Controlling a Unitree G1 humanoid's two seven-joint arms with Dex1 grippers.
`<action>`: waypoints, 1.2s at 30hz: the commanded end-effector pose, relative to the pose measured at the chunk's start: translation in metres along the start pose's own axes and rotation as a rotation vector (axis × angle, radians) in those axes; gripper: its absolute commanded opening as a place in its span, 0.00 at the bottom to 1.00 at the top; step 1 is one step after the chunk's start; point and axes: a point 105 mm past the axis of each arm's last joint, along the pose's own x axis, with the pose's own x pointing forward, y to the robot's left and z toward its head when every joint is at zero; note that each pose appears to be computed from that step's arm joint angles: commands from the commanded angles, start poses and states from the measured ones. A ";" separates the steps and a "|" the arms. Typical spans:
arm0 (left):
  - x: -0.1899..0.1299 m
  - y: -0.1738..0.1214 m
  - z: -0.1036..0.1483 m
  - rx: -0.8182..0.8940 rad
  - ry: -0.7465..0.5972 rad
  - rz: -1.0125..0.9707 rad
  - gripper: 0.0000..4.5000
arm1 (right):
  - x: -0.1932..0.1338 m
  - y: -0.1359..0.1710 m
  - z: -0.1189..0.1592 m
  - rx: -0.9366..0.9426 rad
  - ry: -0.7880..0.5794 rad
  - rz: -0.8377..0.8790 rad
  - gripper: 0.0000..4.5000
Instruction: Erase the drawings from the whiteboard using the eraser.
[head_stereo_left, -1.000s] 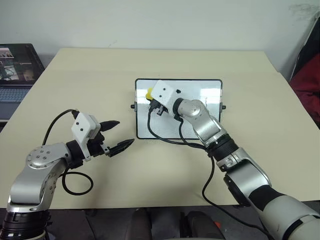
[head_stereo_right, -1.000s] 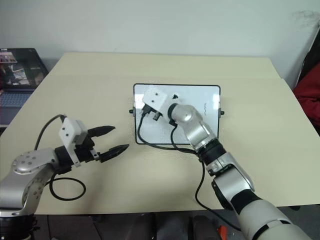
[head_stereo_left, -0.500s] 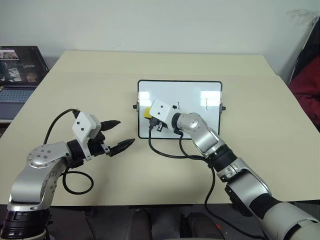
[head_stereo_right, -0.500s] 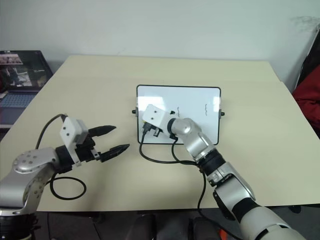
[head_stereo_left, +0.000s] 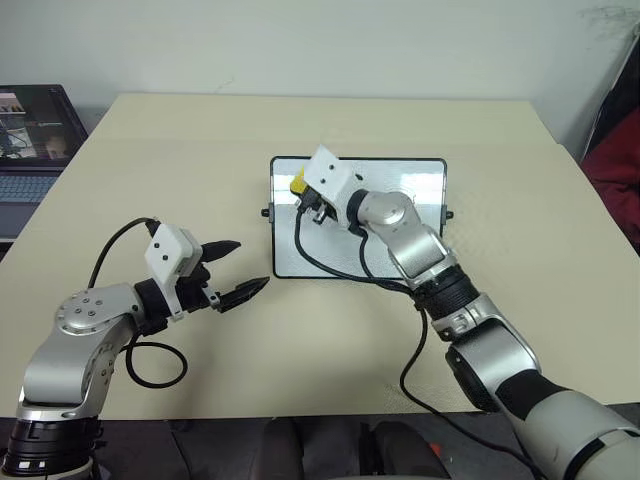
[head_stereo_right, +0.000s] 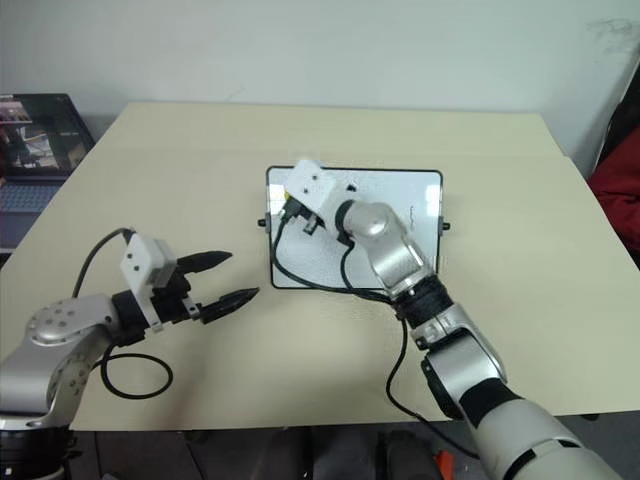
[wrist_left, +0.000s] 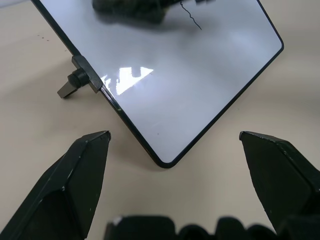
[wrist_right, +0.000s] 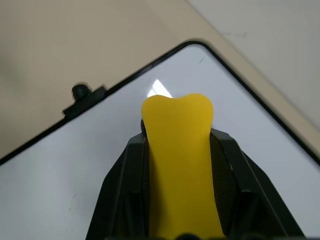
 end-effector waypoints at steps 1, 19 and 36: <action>0.001 -0.004 0.010 0.033 -0.026 -0.024 1.00 | 0.002 0.020 -0.012 -0.023 0.015 0.055 0.28; 0.007 -0.015 0.031 0.002 -0.137 -0.103 1.00 | -0.063 -0.029 0.034 0.182 -0.216 -0.113 0.28; 0.031 -0.009 0.026 0.057 -0.071 -0.155 1.00 | -0.104 -0.055 0.000 0.105 -0.084 -0.337 0.28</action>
